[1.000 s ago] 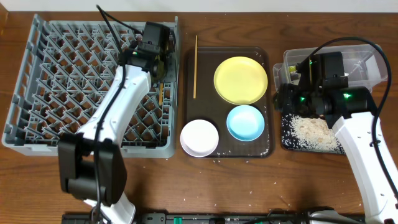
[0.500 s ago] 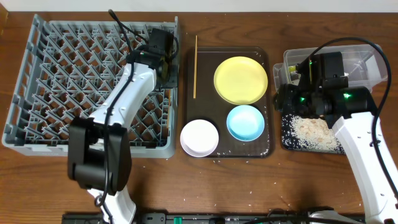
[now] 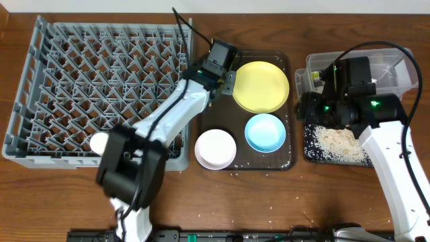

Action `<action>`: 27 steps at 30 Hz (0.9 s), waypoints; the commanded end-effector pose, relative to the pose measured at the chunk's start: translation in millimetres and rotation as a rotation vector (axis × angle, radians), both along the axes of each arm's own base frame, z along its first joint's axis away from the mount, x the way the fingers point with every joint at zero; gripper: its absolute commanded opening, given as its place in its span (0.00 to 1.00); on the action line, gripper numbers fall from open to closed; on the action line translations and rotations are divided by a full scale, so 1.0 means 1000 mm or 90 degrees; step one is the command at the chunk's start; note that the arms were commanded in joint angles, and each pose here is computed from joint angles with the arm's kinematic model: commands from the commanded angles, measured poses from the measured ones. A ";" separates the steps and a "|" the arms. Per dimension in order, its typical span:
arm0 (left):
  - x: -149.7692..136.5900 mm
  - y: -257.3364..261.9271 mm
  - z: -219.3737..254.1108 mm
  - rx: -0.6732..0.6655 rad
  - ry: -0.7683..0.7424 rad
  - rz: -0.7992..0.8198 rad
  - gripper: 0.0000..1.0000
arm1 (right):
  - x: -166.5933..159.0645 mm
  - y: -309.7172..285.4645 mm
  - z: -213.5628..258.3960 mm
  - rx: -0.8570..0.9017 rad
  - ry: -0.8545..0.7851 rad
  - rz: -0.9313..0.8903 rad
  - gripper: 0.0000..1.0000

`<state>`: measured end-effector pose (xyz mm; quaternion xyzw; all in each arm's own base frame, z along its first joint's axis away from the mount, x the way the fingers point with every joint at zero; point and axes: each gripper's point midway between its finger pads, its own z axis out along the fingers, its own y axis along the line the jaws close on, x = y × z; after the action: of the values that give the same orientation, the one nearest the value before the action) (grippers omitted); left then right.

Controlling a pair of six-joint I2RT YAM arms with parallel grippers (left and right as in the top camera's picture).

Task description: Sort waste into correct bins and load items into the dishwasher

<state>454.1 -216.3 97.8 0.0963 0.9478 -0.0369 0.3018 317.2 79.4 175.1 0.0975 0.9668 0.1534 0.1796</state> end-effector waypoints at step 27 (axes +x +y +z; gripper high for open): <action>0.019 0.024 -0.058 -0.036 0.061 0.062 0.08 | 0.001 0.000 0.002 0.005 -0.004 -0.004 0.59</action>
<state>476.4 -190.6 6.8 0.0421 0.9677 -0.0342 0.2463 317.7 79.5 175.4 0.0973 0.9666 0.1538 0.1806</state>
